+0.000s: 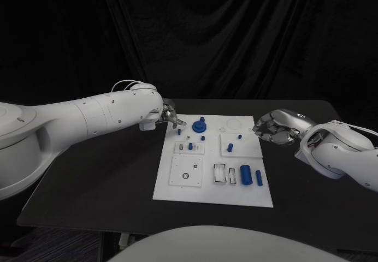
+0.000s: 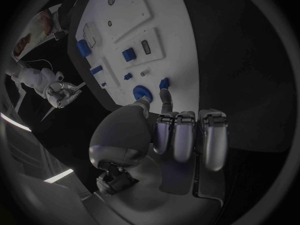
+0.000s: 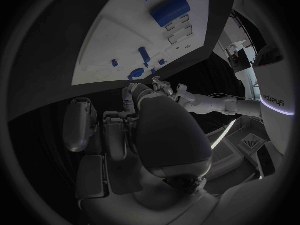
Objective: Assemble the parts on the task board
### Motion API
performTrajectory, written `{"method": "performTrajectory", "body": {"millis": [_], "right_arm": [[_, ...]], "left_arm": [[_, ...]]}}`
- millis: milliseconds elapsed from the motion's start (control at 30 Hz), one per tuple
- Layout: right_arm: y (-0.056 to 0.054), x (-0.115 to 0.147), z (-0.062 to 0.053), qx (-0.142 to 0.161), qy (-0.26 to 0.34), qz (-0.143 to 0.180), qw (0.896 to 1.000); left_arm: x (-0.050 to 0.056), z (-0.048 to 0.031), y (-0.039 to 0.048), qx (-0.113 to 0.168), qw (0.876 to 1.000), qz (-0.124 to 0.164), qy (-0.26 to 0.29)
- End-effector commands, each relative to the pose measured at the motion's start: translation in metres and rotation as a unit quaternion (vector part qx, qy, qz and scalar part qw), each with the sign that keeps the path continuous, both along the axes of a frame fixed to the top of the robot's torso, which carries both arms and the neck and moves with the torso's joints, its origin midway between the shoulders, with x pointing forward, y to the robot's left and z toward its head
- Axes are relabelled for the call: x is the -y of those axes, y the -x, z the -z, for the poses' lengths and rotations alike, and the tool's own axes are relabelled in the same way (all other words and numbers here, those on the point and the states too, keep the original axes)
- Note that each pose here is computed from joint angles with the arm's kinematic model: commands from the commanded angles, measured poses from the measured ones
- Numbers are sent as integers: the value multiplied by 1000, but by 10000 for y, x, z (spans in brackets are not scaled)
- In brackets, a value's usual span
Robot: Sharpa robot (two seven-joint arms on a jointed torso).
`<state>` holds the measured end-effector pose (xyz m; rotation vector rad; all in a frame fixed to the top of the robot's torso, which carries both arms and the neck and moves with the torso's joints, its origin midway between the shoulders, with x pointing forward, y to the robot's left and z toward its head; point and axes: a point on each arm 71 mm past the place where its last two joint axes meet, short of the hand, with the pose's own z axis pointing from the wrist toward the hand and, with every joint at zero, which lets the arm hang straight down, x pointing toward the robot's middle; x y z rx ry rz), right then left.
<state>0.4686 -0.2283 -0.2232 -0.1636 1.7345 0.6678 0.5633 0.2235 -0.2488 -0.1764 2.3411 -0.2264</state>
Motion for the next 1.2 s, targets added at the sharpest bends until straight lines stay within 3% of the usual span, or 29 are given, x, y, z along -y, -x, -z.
{"method": "performTrajectory", "body": {"millis": [33,733,1200], "right_arm": [[5,0,6,-1,0,1,1000],[8,4,16,-7,4,4,1000],[0,7,27,-12,8,6,1000]], "left_arm": [[23,26,14,-8,1000,9,4],[4,130,53,-26,1000,7,-4],[-5,146,38,-22,1000,5,-1]]}}
